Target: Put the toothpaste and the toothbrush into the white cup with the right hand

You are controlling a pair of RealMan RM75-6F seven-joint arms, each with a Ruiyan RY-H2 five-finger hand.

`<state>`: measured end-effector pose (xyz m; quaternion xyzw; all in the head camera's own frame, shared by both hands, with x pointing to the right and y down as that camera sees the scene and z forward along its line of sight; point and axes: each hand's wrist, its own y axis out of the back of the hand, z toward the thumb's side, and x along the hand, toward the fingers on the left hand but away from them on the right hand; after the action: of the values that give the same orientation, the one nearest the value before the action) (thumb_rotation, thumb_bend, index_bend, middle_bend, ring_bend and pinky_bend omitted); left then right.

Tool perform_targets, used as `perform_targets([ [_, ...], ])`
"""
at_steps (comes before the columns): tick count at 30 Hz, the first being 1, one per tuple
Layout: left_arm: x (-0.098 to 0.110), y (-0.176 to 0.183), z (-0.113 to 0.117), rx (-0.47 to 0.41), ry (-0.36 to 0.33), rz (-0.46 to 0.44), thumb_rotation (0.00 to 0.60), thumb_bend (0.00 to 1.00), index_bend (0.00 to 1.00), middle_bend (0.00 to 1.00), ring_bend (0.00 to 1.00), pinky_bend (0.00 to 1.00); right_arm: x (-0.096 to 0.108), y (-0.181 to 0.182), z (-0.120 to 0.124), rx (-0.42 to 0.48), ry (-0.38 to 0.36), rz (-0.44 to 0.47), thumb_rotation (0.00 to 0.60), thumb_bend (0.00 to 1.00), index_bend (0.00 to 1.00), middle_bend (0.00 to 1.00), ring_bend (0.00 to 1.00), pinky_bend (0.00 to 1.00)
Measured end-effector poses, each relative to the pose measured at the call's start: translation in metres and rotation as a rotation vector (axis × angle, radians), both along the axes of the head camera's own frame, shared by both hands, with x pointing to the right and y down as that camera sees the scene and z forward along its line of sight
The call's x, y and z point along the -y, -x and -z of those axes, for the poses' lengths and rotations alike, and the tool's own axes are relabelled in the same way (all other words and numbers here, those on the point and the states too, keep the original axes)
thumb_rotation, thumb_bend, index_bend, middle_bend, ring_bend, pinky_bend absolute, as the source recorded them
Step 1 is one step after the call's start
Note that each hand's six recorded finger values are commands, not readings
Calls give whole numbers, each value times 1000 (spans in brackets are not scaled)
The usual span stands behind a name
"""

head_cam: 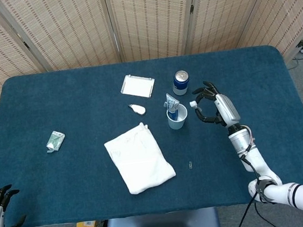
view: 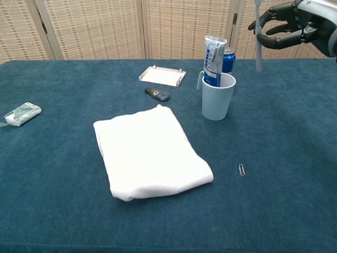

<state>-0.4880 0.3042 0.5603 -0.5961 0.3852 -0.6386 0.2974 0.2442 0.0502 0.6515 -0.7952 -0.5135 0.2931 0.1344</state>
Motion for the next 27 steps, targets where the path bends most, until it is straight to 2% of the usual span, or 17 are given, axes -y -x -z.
perform_targets([
  [3,0,1,0,1,1,1,600,270,270,171,151,178,0,9,-7,64,23,-21,600,336,616,278,43,165],
  [15,1,4,1,10,2,4,600,270,270,171,151,177,3,42,-35,205,62,-39,600,319,616,278,43,160],
  [25,-1,7,-1,15,13,13,600,270,270,171,151,177,1,48,-48,216,68,-17,600,320,616,276,42,123],
  [27,-1,7,-1,14,14,12,600,270,270,171,151,177,-1,48,-50,218,74,-12,600,320,585,260,31,100],
])
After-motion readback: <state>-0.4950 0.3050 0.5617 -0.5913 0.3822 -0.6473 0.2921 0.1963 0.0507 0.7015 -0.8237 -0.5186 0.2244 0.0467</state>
